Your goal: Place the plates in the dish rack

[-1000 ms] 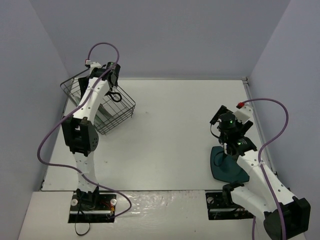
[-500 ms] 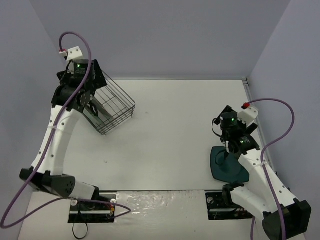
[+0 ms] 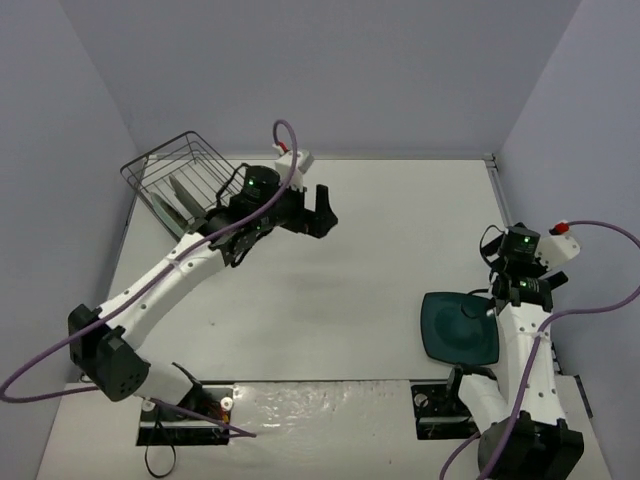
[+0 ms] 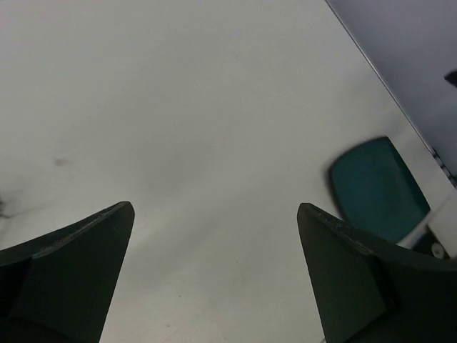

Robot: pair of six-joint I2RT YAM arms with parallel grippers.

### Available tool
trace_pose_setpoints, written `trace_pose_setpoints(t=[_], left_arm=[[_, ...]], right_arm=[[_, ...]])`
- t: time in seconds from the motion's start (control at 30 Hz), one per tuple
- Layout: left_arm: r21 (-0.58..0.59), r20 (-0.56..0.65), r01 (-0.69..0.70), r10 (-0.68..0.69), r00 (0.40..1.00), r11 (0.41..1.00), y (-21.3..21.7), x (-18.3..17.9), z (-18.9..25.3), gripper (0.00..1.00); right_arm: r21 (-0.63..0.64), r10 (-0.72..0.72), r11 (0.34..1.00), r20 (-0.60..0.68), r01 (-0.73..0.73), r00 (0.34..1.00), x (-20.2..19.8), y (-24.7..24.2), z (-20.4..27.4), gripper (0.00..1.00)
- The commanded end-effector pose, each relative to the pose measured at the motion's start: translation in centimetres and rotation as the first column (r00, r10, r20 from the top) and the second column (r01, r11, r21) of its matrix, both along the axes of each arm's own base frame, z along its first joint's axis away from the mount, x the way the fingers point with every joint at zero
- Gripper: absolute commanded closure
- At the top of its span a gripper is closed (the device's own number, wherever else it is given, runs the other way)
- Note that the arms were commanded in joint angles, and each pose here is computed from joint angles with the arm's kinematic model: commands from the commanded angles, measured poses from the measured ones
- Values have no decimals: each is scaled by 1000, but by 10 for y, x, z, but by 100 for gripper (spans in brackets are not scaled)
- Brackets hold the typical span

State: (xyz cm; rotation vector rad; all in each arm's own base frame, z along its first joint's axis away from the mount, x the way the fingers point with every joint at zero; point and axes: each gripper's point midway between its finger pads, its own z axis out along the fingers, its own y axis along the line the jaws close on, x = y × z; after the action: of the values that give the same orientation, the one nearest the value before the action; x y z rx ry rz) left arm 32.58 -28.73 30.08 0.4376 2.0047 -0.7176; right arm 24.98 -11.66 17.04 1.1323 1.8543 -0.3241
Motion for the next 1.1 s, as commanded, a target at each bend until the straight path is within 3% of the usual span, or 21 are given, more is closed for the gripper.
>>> trace_pose_setpoints(t=[0.0,0.1,0.43,0.57,0.77,1.07], left_arm=[[-297,22,388,-400,916,873,-92,-44,5,3],[-383,-19,463,-508,861,799,-121,-60,-19,3],[-467,-172,503,-633,755,727,-226,-85,-99,3],[-461,-214,506,-645,734,729,-250,-93,-119,3],[-331,-262,459,-548,794,824,-273,-88,-150,3],[-276,-316,469,-540,780,839,-287,-98,-189,6]], right_arm=[[23,8,1000,143,-11,990,8,-7,39,0],[26,31,999,185,-36,982,10,-4,48,0],[-4,47,999,237,-47,970,-4,1,68,0],[-10,70,998,230,-70,971,-4,3,67,0],[-5,85,996,211,-85,974,0,4,60,0],[9,121,992,200,-125,972,3,10,53,0]])
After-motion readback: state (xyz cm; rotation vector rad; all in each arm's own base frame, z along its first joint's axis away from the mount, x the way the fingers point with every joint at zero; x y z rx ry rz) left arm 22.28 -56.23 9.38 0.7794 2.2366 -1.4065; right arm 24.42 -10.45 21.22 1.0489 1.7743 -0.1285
